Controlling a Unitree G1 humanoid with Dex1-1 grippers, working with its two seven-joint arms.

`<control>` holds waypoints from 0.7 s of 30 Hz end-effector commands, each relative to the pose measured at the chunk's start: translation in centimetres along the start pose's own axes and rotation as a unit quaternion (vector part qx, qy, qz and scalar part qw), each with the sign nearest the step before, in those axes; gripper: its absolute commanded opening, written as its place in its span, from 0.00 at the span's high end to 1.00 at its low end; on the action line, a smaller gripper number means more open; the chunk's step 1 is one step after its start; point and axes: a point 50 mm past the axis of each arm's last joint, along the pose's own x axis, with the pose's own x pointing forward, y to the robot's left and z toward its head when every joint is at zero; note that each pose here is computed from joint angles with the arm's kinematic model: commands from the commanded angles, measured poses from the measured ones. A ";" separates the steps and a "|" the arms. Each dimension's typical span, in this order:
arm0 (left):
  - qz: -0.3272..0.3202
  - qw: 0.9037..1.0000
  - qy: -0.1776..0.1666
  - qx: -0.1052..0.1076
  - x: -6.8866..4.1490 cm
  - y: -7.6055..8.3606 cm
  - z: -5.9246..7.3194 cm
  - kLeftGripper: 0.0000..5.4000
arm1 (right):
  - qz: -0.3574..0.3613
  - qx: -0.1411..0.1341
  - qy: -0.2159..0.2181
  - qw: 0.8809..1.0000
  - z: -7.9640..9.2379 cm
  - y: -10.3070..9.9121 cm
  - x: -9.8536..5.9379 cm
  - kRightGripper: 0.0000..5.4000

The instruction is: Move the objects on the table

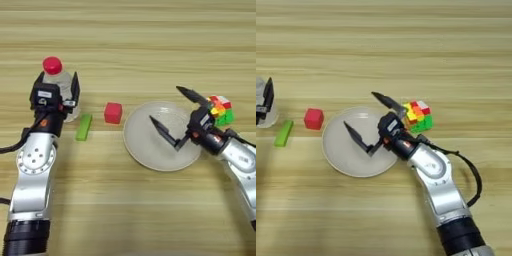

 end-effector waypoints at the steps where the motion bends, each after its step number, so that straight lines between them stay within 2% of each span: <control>1: -0.026 0.999 -0.032 -0.005 0.9 -1.1 1.6 0.40 | 0.034 -0.003 0.013 0.999 -0.1 0.8 0.2 0.00; 8: -0.073 0.997 -0.032 -0.020 0.8 -3.4 1.8 0.40 | 0.070 0.012 0.013 0.997 -0.2 2.6 1.1 0.00; 13: -0.115 0.992 -0.034 -0.029 0.5 -5.2 2.0 0.40 | 0.084 0.033 0.007 0.996 -0.1 3.7 2.1 0.00; 21: -0.151 0.987 -0.032 -0.043 -0.1 -6.9 2.1 0.41 | 0.085 0.053 0.008 0.995 -0.4 4.2 2.9 0.00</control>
